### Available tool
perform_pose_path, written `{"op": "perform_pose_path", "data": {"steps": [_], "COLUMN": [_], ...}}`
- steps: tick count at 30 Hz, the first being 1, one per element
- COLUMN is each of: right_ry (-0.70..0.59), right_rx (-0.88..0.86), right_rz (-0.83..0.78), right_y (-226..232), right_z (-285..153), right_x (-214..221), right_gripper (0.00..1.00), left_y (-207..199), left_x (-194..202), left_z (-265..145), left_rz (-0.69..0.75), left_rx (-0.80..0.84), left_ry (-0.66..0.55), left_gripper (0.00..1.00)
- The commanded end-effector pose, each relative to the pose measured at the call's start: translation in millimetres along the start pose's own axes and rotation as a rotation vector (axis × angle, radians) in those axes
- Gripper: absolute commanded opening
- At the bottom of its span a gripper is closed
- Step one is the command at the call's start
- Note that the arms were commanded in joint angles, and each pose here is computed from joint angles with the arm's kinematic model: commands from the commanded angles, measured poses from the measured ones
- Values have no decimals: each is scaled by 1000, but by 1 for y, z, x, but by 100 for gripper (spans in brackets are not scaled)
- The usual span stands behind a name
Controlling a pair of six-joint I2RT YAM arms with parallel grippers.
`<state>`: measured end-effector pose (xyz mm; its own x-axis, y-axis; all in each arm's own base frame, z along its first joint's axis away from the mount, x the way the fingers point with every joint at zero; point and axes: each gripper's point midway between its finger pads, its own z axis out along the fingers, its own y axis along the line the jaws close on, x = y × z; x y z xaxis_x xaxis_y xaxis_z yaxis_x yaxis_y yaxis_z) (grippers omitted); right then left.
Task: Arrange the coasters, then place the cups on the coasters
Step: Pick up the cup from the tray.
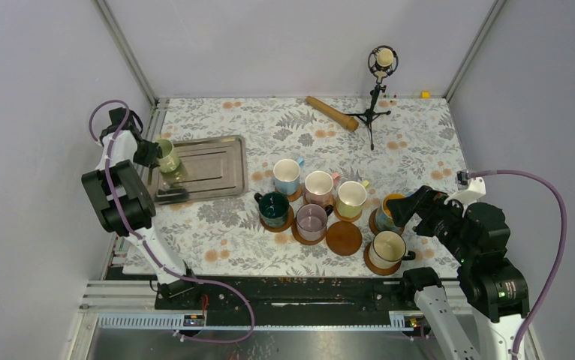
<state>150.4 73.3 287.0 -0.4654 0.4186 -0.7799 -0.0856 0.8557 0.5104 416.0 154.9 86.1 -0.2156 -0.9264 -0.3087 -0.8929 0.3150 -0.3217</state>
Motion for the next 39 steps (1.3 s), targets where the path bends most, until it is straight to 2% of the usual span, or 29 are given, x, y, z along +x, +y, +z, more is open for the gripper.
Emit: {"op": "perform_pose_path", "data": {"steps": [1, 10, 22, 28, 39], "right_ry": [-33, -42, -52, -50, -48], "right_rx": [-25, -25, -36, -24, 0], "right_rz": [-9, -10, -3, -16, -29], "right_y": [6, 5, 7, 4, 1], "right_z": [2, 0, -4, -8, -15], "right_x": [-9, -9, -9, -7, -6], "right_gripper": [99, 99, 99, 99, 99], "left_y": [-15, -15, -24, -39, -66], "left_x": [-17, -14, 0, 28, 92], "left_z": [-33, -53, -88, -109, -196], "left_rz": [6, 17, 128, 225, 417], "left_rx": [74, 112, 219, 334, 565], "left_ry": [-61, -70, -50, -3, 27], "left_gripper": [25, 0, 0, 0, 0]}}
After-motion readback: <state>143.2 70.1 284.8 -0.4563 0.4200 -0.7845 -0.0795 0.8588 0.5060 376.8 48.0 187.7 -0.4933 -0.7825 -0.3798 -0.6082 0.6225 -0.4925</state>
